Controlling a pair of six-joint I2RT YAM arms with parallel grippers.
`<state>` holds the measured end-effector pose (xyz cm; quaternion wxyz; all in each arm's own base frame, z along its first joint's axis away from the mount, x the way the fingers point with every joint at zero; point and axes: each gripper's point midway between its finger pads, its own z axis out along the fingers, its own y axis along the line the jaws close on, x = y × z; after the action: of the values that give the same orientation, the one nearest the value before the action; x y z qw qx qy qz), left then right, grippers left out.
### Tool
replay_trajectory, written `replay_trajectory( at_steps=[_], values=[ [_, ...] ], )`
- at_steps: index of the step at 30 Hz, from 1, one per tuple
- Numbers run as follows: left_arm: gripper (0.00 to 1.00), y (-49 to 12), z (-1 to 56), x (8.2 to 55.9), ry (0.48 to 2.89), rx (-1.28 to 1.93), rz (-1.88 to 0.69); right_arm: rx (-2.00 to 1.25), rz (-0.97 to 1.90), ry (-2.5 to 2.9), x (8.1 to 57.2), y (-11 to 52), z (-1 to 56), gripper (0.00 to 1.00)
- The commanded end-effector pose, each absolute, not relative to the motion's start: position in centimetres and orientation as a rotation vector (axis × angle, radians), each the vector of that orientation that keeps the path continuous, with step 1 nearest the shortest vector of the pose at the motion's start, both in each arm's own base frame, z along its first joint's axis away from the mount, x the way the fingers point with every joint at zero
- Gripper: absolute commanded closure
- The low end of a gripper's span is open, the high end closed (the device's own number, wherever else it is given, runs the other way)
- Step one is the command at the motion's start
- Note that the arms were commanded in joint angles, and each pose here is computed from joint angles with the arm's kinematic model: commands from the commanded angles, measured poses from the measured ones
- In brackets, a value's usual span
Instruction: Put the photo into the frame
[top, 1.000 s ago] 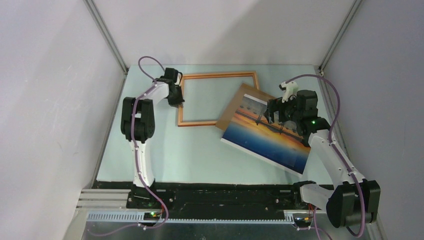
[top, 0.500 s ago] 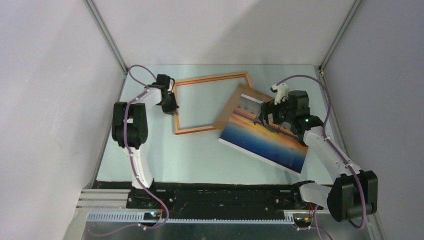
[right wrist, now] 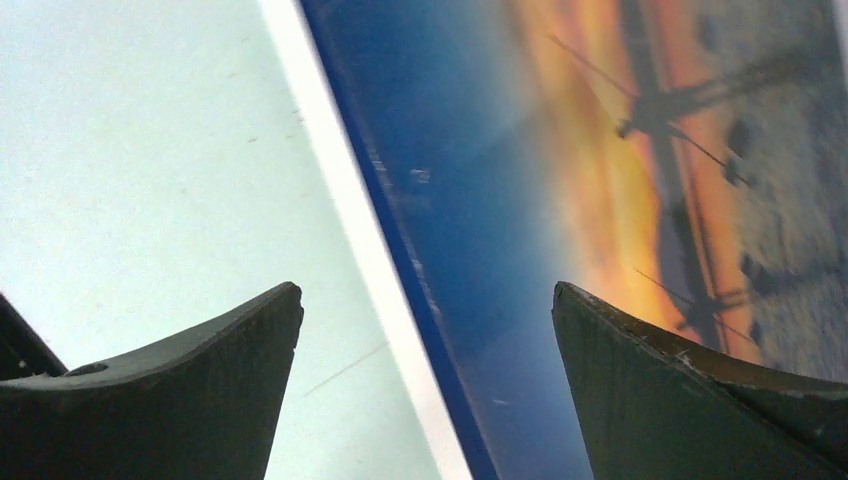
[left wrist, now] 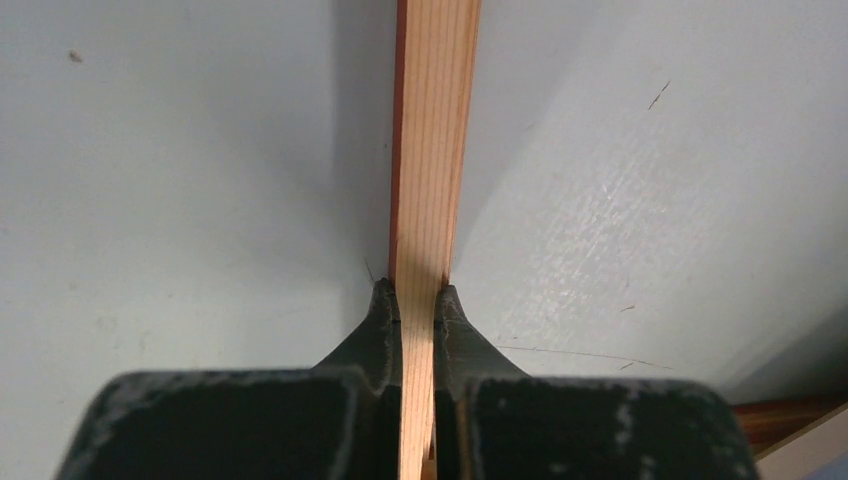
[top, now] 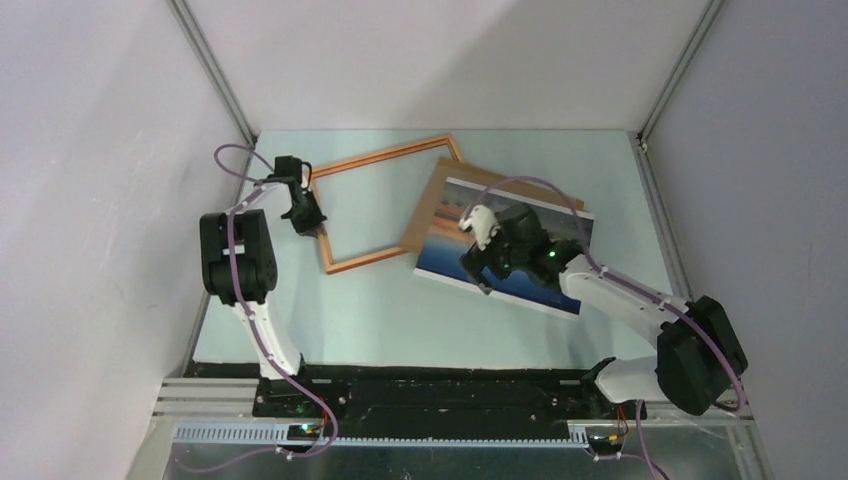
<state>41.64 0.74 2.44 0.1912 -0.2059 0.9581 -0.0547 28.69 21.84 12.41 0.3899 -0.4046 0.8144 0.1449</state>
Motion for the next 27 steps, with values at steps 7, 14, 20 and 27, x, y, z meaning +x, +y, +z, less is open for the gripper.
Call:
replay_trajectory(
  at_steps=[7, 14, 20, 27],
  values=[
    [1.0, 0.9, 4.3, 41.7, 2.601, -0.61, -0.201, -1.36, 0.126, 1.905, 26.4, 28.3, 8.3, 0.0],
    [1.0, 0.8, 4.8, 41.4, 2.603, -0.555, -0.207, -1.399, -0.138, 1.761, 27.5, 31.0, 6.2, 0.0],
    [1.0, 0.4, 4.7, 41.0, 2.615, -0.526, -0.227, -1.392, -0.32, 1.717, 28.8, 31.9, 4.8, 0.04],
    [1.0, 0.1, 4.5, 40.5, 2.627, -0.495, -0.249, -1.395, -0.463, 1.691, 30.4, 31.8, 3.5, 0.13]
  ],
)
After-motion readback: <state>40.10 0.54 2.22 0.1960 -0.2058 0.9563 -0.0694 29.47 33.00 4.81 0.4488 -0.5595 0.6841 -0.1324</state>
